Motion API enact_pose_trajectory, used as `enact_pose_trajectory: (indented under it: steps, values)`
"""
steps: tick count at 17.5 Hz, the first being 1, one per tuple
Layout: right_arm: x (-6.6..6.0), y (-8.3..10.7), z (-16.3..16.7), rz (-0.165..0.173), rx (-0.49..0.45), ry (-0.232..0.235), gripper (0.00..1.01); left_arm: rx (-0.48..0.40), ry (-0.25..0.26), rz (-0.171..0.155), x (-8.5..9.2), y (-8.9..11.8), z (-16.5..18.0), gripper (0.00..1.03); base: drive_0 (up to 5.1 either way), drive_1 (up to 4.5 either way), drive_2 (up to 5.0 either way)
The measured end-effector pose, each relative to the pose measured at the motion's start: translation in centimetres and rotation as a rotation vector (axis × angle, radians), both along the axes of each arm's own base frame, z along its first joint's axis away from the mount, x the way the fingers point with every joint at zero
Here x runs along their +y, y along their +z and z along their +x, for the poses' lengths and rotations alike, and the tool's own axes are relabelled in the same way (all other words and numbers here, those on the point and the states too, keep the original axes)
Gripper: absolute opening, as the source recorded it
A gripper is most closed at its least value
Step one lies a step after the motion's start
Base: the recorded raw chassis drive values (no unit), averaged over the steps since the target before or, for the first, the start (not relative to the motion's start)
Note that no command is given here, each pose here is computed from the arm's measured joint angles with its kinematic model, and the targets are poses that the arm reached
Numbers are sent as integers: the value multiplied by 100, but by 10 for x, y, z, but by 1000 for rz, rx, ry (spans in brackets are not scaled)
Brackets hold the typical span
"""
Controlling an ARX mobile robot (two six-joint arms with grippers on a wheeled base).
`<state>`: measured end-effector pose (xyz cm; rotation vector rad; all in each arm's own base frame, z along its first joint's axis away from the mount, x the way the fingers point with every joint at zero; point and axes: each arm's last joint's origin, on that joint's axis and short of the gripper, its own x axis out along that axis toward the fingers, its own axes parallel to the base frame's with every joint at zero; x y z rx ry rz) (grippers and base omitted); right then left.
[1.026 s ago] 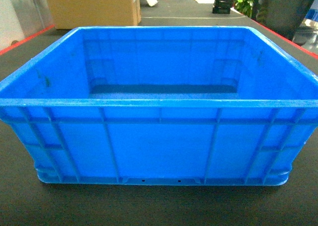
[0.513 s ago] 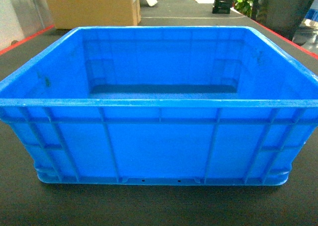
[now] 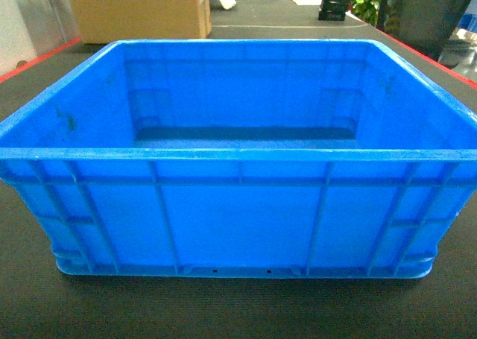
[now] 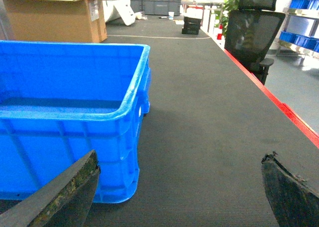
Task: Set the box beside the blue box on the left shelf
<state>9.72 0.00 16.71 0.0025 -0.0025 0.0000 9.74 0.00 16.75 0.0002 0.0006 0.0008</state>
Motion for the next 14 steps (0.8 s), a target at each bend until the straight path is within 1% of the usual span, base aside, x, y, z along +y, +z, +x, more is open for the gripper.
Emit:
enact_pose_trajectory:
  steps: [14]
  values:
    - [0, 0, 0, 0, 0, 0, 98, 0, 0, 0, 0, 0, 0, 98, 0, 0, 0]
